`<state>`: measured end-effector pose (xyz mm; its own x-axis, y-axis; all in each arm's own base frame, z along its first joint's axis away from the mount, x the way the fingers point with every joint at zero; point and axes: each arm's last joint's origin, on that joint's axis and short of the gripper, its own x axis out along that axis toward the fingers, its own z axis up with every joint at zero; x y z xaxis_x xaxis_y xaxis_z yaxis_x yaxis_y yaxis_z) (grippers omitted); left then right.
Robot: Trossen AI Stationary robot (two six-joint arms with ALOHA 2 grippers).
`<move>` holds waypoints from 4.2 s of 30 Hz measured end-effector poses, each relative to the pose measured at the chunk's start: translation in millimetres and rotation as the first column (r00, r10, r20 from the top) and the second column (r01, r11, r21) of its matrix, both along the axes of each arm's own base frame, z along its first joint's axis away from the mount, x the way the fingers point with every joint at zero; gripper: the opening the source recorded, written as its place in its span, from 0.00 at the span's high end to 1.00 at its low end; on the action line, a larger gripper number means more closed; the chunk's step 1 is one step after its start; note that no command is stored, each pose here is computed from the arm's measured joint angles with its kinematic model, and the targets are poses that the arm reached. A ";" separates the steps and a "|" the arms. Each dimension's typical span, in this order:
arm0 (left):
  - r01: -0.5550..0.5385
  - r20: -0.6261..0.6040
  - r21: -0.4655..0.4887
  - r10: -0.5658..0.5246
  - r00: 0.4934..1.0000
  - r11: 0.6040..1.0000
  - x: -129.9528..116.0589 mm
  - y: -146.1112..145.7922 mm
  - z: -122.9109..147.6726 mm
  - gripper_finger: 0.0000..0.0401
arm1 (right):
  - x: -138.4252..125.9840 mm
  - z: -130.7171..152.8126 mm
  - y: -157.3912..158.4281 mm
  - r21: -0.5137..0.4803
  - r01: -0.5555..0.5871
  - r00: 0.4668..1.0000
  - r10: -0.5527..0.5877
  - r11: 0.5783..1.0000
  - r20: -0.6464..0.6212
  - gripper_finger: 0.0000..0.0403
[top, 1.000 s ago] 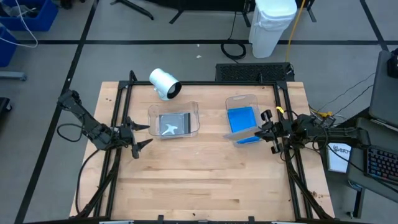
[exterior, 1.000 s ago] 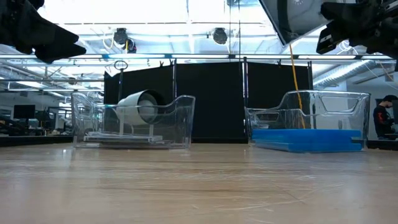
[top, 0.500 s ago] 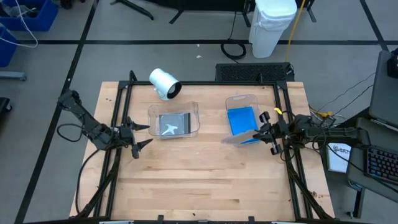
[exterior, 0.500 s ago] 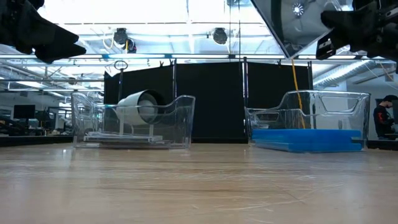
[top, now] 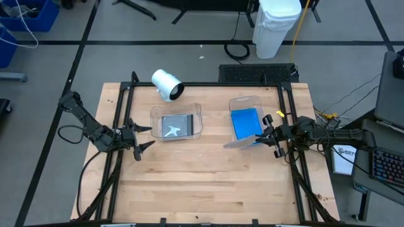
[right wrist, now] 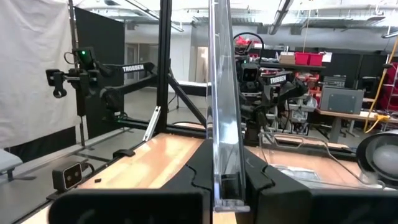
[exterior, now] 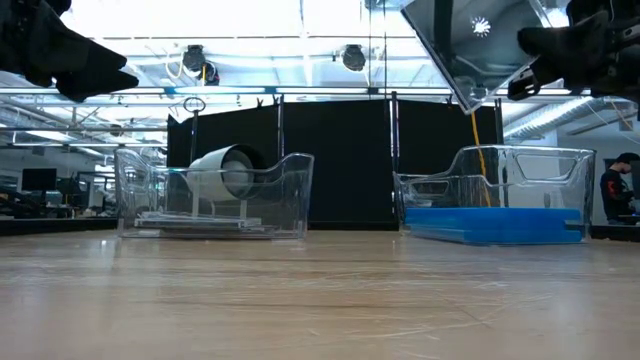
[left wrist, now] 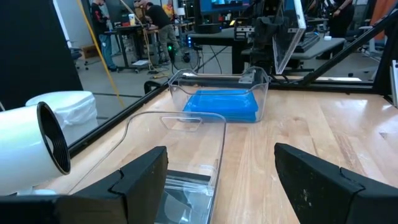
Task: Pick & place jewel cases by type
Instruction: Put the black cd case into the left transparent bin
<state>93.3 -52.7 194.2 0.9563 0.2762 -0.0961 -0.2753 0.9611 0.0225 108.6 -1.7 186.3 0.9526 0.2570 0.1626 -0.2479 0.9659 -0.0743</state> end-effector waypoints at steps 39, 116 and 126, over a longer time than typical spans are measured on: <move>0.000 0.000 0.000 0.000 1.000 1.000 0.0 0.0 0.0 0.26 | 0.7 1.4 -9.1 0.040 0.314 0.949 -0.314 0.949 0.014 0.96; 0.052 0.003 -0.015 -0.052 0.999 0.999 0.5 -1.6 0.9 0.26 | 298.2 -4.3 -92.9 -0.516 0.180 0.901 -0.351 0.838 -0.256 0.96; 0.052 0.004 -0.016 -0.052 0.999 0.998 0.5 -1.6 1.0 0.26 | 296.8 -4.5 -98.7 -0.490 0.176 0.903 -0.338 0.854 -0.265 0.93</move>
<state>93.7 -54.3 195.2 0.9698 0.2241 -0.0967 -0.2246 0.9744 0.0060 405.4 -100.4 181.7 0.9691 -0.0387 -0.2436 -0.0828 0.8792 -0.4692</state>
